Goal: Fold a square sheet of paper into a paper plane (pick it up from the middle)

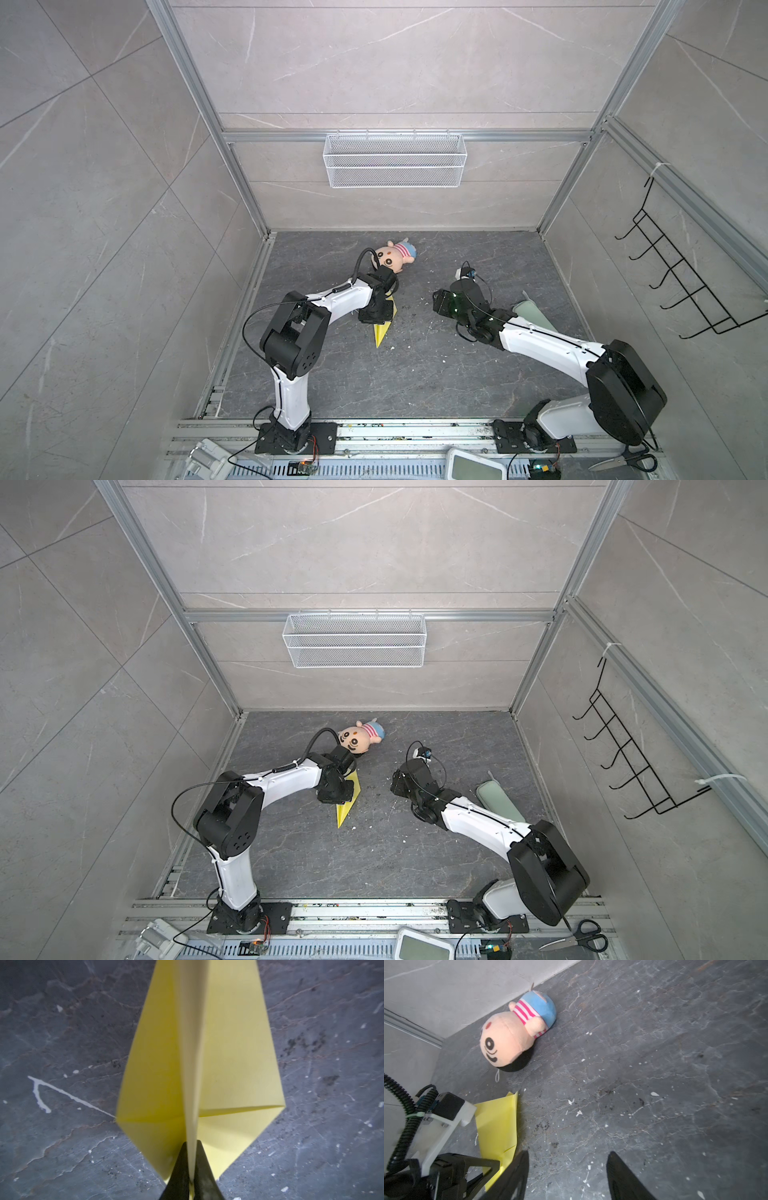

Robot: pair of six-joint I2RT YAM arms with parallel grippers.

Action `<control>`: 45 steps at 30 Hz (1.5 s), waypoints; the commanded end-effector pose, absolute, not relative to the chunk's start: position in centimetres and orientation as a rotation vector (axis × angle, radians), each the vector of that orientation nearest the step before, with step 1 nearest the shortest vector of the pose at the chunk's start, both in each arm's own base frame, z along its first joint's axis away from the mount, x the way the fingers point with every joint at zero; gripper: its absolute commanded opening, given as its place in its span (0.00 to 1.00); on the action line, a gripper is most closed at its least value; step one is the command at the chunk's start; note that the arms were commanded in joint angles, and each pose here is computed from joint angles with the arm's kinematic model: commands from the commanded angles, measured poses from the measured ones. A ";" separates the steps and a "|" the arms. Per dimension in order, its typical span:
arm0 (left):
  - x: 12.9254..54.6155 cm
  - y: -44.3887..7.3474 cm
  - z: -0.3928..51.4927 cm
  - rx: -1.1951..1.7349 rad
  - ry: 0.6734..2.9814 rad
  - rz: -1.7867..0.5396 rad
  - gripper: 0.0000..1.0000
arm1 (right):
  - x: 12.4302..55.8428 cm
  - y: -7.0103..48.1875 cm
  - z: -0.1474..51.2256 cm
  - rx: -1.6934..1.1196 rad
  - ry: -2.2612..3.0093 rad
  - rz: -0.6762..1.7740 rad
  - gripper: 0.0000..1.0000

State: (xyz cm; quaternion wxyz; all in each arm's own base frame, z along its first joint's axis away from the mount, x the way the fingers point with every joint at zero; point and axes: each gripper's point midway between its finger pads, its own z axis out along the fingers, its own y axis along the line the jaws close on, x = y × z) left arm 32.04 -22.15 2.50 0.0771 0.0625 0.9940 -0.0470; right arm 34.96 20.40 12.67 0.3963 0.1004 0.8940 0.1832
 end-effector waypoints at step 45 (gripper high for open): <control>34.3 -25.5 3.1 -0.078 2.906 -0.048 0.23 | 34.7 20.0 11.5 0.258 2.319 0.407 0.61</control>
